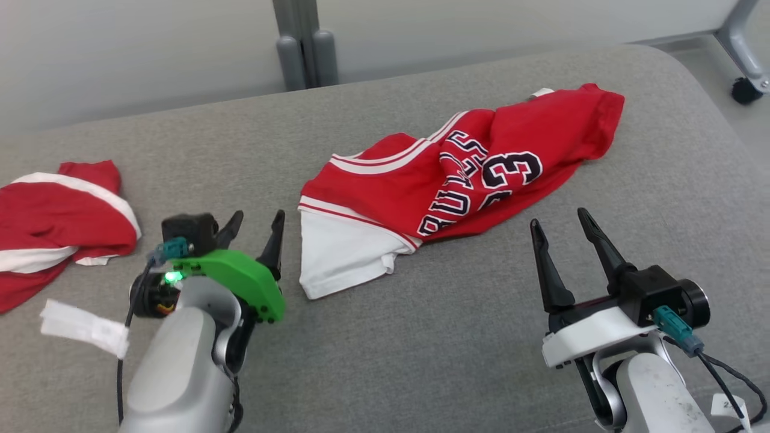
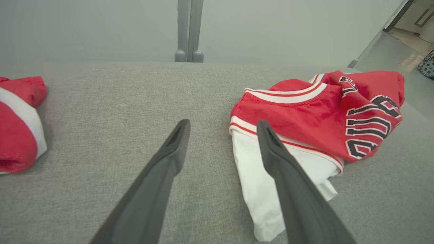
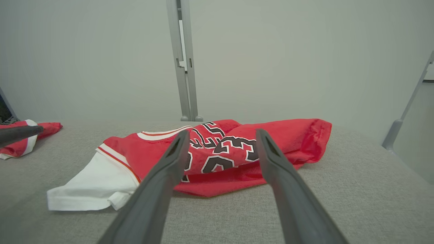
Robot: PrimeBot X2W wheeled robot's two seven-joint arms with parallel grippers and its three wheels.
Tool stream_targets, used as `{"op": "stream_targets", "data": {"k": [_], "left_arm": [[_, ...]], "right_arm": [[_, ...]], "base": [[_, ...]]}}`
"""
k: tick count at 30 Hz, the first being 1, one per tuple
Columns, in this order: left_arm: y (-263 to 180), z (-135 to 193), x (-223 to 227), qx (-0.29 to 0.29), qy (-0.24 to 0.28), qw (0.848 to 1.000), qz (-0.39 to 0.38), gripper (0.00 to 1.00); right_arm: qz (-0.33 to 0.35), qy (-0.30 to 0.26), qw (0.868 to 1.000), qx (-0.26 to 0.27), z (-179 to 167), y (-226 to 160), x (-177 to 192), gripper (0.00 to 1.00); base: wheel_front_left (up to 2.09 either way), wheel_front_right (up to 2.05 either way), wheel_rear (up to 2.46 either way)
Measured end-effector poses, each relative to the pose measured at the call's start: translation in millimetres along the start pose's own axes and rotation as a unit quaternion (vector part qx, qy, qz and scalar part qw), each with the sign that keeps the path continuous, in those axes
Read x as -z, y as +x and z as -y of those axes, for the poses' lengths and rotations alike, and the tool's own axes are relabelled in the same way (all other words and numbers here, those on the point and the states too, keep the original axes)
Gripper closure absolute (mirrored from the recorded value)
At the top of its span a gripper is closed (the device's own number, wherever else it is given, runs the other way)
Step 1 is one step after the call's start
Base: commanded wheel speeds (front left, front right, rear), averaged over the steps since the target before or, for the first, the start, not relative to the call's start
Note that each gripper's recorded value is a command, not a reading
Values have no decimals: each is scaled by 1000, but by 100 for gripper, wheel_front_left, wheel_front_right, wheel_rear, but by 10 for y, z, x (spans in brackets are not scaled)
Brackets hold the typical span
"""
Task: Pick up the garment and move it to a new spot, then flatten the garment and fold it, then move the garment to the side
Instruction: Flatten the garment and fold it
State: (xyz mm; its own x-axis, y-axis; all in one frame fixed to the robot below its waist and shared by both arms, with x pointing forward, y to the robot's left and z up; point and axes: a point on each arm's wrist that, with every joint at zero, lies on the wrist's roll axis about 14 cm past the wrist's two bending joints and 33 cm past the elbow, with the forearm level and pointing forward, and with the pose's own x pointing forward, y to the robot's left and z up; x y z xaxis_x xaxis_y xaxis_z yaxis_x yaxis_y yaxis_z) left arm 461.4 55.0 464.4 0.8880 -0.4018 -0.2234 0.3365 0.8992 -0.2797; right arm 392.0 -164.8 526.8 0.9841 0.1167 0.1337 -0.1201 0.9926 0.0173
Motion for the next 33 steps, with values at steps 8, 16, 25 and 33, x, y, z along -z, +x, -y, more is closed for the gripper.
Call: {"op": "stream_targets", "data": {"k": [8,16,25,33], "left_arm": [[553,144,259,30,-4,993,-111,0],[866,252,584,44,-26,984,-172,0],[1027,302,748,52,-31,980,-187,100],[800,-293,482,-55,-72,995,-40,100]], "right_arm": [[-25,10,999,31,206,-55,155,0],[-47,2,997,61,417,-120,278,0],[-60,-6,995,84,576,-147,361,0],[-62,-4,996,63,444,-45,422,0]], "base": [[0,0,0],[0,0,0],[0,0,0],[0,0,0]]}}
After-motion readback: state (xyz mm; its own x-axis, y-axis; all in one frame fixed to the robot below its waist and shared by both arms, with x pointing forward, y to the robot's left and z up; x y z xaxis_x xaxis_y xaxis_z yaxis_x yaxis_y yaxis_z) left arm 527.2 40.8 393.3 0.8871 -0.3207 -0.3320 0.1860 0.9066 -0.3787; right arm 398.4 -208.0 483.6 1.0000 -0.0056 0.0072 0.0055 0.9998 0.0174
